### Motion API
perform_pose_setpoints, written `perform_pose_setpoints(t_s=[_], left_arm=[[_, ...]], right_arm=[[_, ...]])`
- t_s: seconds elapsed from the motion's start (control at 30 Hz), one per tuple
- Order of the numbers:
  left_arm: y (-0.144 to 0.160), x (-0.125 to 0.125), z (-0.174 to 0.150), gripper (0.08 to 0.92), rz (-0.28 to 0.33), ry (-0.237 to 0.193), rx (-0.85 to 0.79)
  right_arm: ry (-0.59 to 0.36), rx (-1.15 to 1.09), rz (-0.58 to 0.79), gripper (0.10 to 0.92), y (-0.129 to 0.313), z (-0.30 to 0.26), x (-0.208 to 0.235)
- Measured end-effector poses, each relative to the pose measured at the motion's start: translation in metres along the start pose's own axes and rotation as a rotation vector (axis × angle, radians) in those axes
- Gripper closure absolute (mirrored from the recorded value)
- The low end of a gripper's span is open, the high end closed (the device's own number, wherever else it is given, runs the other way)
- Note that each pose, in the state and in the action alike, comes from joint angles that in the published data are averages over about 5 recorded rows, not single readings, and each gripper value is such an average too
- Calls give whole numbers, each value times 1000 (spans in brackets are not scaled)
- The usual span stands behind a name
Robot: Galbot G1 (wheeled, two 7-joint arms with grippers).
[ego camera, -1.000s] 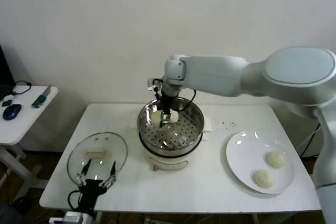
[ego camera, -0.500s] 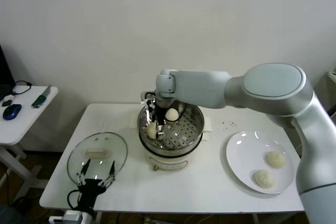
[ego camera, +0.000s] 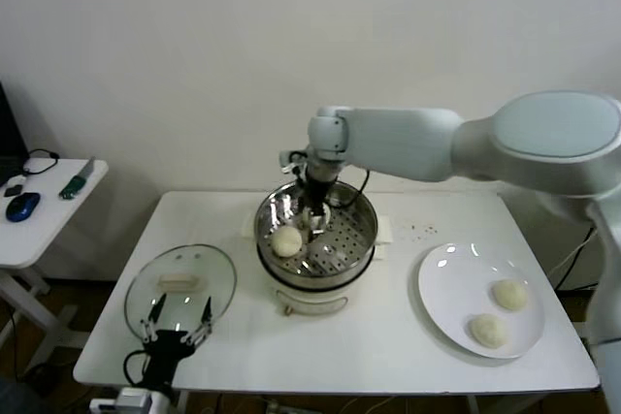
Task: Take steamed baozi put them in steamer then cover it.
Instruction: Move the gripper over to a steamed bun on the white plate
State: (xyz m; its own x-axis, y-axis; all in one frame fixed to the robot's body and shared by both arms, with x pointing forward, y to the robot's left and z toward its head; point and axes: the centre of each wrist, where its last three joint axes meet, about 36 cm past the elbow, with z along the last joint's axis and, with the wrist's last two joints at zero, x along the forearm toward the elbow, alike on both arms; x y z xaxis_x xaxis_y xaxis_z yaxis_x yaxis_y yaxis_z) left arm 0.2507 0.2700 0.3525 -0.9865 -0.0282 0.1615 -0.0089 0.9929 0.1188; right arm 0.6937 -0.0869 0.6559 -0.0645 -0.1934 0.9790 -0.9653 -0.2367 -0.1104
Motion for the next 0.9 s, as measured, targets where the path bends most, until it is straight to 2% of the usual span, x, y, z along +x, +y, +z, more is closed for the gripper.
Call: perform_pose_setpoints(t_s=[0.2,0.43,0.9], left_arm=[[2,-3,-4,177,-18,-6,-7],[3,-4,-7,177,-35,-5,-15],[-3,2,-6,177,-58,18,-31]], right_arm=[[12,-32,7,200,31,67,27],[23,-81,-3,200,83,149,31],[85,-169,-63,200,188,272,-39]])
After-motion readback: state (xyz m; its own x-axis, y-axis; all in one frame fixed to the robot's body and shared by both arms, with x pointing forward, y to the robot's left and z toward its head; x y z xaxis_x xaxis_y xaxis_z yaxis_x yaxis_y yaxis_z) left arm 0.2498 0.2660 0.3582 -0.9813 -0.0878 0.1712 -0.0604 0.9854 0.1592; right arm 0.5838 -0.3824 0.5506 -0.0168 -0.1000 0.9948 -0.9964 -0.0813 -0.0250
